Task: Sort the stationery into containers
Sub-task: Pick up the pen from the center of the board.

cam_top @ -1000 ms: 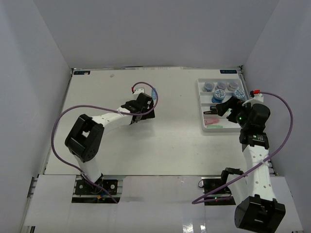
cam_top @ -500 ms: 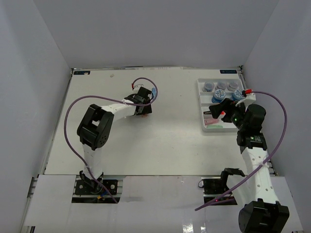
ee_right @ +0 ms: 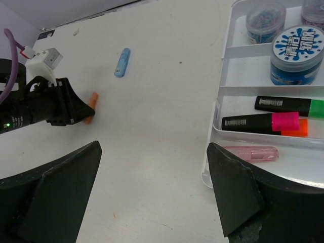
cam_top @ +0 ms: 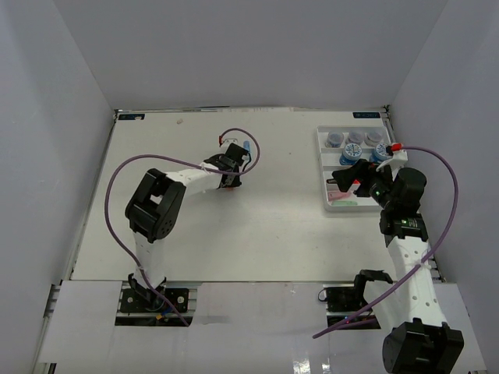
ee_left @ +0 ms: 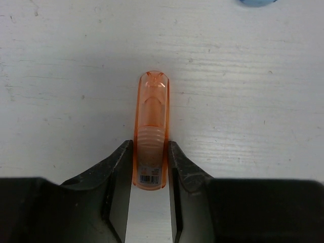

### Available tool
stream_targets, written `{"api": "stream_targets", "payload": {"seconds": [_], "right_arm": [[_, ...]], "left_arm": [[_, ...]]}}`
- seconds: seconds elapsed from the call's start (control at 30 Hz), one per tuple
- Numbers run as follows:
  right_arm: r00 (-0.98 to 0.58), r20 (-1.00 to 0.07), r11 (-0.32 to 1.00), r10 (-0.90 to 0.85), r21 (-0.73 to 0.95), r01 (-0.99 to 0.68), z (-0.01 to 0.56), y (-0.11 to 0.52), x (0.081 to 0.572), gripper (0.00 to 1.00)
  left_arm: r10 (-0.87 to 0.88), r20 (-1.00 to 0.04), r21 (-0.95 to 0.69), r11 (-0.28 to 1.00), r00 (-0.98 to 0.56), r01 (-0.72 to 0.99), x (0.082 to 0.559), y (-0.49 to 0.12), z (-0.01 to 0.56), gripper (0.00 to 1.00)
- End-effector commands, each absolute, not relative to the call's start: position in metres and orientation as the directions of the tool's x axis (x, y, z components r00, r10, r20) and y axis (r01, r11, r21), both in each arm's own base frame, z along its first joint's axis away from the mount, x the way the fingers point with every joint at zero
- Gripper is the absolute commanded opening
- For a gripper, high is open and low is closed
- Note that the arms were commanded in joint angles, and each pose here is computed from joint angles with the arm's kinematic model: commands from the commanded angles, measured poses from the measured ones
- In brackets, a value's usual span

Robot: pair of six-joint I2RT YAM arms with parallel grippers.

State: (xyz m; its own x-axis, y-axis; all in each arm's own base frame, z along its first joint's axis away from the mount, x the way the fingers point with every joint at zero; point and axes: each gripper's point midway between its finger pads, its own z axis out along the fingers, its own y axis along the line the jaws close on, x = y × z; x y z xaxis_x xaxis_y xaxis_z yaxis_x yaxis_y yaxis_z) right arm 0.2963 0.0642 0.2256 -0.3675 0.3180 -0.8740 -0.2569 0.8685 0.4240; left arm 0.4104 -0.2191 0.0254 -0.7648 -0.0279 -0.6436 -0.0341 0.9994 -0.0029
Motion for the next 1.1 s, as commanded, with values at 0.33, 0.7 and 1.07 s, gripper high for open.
{"api": "stream_targets", "payload": {"seconds": [0.33,0.7,1.07], "right_arm": [[-0.492,-0.836,0.688,0.244,0.507,-0.520,0.243,0.147,0.281,0.91],[-0.592,-0.785,0.508,0.182,0.591,-0.627,0.261,0.255,0.269,0.91],[-0.684,-0.724,0.454,0.088,0.641,-0.619,0.251,0.319,0.273,0.98]], "left_arm": [[0.188,-0.757,-0.112,0.906,-0.625,0.409,0.347,-0.250,0.116,0.29],[0.306,-0.929,0.023,0.613,-0.210,0.790,0.281,-0.264,0.199,0.30],[0.314,-0.946,0.104,0.527,-0.080,0.843,0.260,-0.261,0.204,0.30]]}}
